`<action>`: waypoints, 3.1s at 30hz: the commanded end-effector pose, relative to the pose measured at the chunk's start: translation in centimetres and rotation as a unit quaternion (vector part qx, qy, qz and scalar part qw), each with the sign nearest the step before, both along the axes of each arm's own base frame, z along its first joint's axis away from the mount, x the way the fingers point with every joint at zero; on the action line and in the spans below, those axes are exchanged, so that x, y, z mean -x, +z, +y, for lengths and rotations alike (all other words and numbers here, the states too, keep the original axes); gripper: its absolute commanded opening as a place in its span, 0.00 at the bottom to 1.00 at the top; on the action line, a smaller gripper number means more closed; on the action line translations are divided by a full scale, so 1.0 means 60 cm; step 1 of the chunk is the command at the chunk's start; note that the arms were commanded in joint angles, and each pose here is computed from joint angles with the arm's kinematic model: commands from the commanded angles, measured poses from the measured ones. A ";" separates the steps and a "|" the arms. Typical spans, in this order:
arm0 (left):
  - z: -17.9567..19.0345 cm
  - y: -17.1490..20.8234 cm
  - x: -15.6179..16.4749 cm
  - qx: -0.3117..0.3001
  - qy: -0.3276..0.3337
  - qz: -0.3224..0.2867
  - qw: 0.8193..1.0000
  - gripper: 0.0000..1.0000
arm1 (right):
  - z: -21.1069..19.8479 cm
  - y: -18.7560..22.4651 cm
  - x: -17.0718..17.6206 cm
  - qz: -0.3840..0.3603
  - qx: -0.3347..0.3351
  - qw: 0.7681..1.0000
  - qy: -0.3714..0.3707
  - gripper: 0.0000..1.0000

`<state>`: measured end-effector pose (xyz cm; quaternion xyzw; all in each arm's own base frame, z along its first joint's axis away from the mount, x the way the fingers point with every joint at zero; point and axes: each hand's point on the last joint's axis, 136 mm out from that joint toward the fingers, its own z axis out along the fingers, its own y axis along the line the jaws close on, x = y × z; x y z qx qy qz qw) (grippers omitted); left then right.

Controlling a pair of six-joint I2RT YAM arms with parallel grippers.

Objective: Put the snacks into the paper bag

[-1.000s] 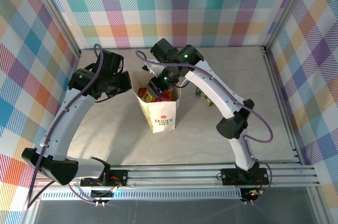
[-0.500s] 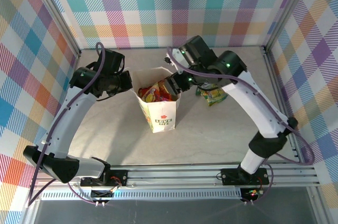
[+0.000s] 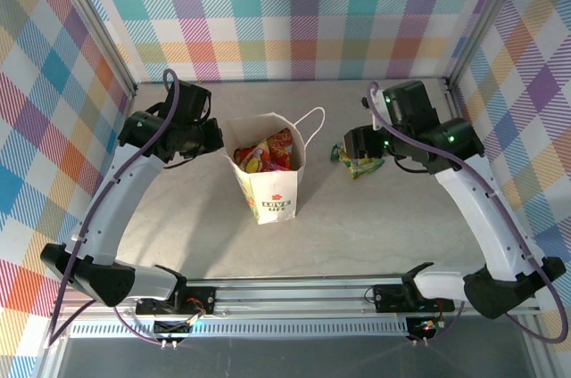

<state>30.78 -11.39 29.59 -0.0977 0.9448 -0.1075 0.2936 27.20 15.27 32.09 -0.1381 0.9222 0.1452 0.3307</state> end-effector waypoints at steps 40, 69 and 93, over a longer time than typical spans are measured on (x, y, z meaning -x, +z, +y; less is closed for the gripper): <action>0.018 0.003 -0.026 -0.008 0.034 -0.036 0.999 0.29 | -0.157 -0.294 -0.104 0.168 -0.219 0.933 -0.230 0.76; 0.016 -0.002 -0.040 -0.020 0.038 -0.021 0.999 0.33 | -0.191 -0.437 -0.216 0.235 -0.278 0.899 -0.244 0.79; 0.020 -0.023 -0.038 -0.028 0.045 -0.003 0.999 0.35 | -0.156 -0.467 -0.245 0.264 -0.304 0.885 -0.234 0.79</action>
